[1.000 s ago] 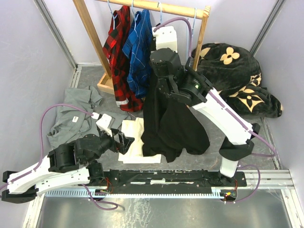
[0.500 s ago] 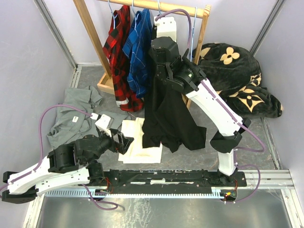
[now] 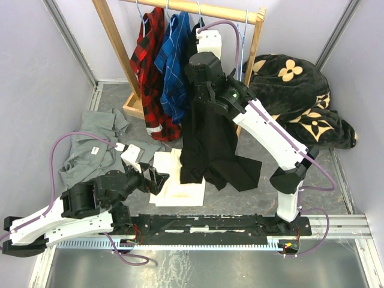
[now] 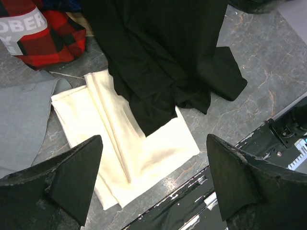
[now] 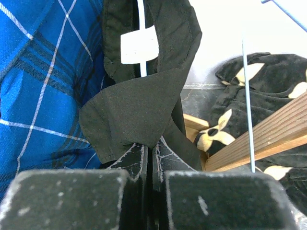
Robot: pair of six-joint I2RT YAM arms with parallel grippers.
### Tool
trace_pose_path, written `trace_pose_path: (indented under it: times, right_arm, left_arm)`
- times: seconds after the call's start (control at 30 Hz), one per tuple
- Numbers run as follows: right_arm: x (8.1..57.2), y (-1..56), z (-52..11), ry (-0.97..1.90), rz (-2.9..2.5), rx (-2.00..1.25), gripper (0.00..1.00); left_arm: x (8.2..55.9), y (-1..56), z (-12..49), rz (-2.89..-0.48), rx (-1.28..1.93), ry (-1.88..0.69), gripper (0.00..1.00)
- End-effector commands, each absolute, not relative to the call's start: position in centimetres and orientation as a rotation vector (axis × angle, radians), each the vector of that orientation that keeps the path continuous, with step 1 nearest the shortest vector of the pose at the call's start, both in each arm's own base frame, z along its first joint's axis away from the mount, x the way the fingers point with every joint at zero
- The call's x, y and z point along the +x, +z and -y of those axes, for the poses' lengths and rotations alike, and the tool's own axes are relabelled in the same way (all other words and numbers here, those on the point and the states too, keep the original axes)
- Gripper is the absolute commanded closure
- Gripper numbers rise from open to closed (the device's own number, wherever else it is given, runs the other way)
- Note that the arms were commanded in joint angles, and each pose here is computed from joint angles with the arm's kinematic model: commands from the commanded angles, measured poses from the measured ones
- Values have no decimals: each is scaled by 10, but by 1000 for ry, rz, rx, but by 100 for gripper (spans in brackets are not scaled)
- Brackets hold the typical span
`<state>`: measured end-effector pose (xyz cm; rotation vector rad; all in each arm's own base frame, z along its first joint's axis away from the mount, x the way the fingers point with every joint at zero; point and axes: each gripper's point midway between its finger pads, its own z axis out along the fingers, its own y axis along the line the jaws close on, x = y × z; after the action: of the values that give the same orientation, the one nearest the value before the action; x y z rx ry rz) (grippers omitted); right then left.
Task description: Place the shirt on the hanger
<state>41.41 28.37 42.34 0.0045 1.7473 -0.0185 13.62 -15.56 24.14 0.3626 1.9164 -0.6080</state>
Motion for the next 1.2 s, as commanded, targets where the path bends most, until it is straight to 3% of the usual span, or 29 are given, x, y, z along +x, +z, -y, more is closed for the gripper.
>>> trace_pose_path:
  times: [0.0, 0.13, 0.2, 0.23, 0.3, 0.63, 1.03, 1.17]
  right_arm:
    - [406, 439, -271, 53, -1729, 49, 94]
    - [394, 440, -285, 153, -1749, -65, 56]
    - [383, 450, -288, 208, -1736, -122, 45]
    - [376, 458, -288, 231, -1724, -148, 30]
    - [361, 467, -289, 268, -1709, -218, 18]
    - [254, 467, -266, 476, -1658, -528, 1]
    - [177, 368, -171, 564, -1802, -413, 1]
    - [171, 323, -153, 558, -1884, -283, 1]
  left_arm:
    - [140, 246, 158, -1908, 303, -629, 6]
    - [139, 248, 157, -1905, 297, -636, 6]
    - [139, 249, 157, -1904, 296, -638, 5]
    - [140, 250, 155, -1902, 286, -627, 5]
    - [142, 253, 152, -1901, 271, -610, 5]
    - [143, 242, 167, -2030, 293, -531, 2]
    - [155, 203, 179, -2188, 164, -339, 1]
    - [154, 188, 205, -2208, 317, -356, 1]
